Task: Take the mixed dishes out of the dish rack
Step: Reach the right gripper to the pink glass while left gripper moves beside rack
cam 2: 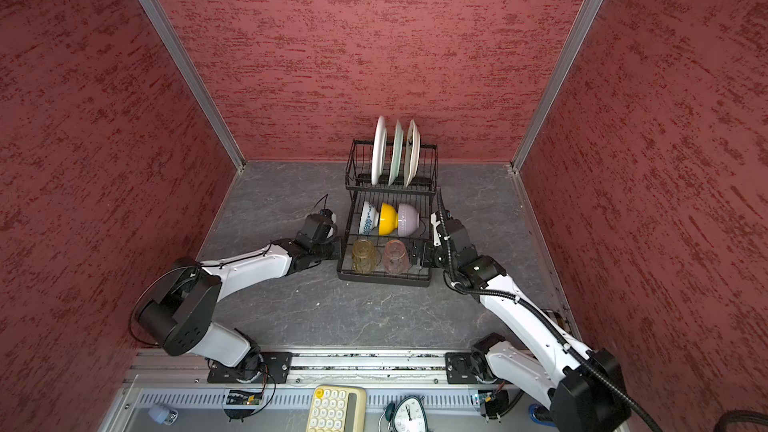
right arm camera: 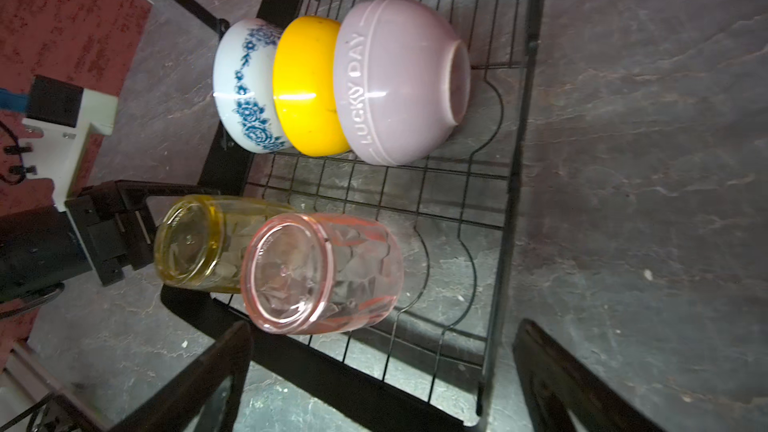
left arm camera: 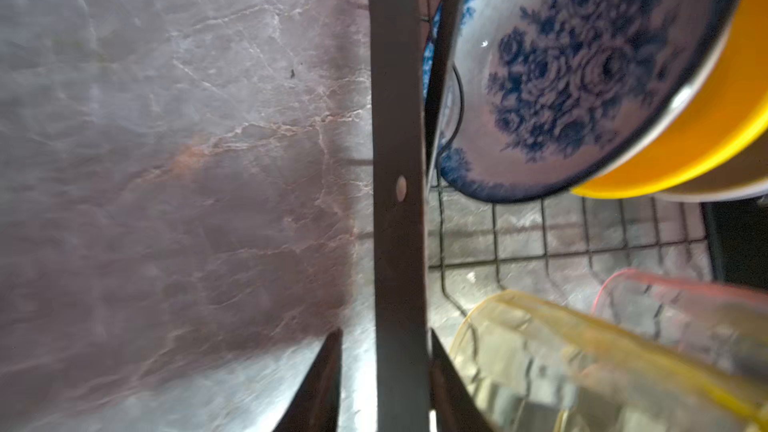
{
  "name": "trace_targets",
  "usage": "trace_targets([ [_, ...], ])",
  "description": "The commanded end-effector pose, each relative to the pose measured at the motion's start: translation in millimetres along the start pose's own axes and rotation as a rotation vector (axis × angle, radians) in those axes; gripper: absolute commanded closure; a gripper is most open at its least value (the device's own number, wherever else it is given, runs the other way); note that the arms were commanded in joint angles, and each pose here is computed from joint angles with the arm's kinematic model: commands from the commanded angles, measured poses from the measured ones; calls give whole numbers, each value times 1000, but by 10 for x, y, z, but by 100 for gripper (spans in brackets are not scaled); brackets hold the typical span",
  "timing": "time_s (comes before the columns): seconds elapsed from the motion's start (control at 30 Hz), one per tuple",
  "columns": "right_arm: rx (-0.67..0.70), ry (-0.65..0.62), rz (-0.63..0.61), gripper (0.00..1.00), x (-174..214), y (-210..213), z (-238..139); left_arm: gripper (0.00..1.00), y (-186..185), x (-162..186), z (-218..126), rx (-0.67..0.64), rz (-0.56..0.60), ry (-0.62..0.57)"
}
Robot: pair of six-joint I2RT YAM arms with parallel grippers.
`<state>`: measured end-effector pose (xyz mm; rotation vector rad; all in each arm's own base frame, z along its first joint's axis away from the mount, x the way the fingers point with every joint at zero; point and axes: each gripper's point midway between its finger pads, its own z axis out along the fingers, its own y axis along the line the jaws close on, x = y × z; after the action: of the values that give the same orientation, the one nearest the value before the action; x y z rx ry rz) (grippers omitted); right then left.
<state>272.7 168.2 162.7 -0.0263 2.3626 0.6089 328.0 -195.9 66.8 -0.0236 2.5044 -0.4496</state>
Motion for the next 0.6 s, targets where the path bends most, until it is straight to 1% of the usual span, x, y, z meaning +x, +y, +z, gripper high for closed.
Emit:
trace_targets([
  [0.0,5,-11,23,1,-48,123,20,58,381,72,-116,-134,-47,6],
  [0.1,-4,14,12,1,16,231,112,46,469,39,-240,-138,-103,-27],
  [0.2,21,31,2,1,67,292,185,34,526,34,-388,-138,-149,-60],
  [0.37,27,27,26,1,102,382,263,15,458,60,-628,-62,-200,-91],
  [0.4,20,25,36,1,104,408,276,13,437,61,-672,-46,-200,-95],
  [0.43,11,19,46,1,101,444,285,9,413,63,-722,-29,-197,-98],
  [0.57,8,-3,68,1,116,519,344,2,381,49,-897,-3,-190,-118],
])
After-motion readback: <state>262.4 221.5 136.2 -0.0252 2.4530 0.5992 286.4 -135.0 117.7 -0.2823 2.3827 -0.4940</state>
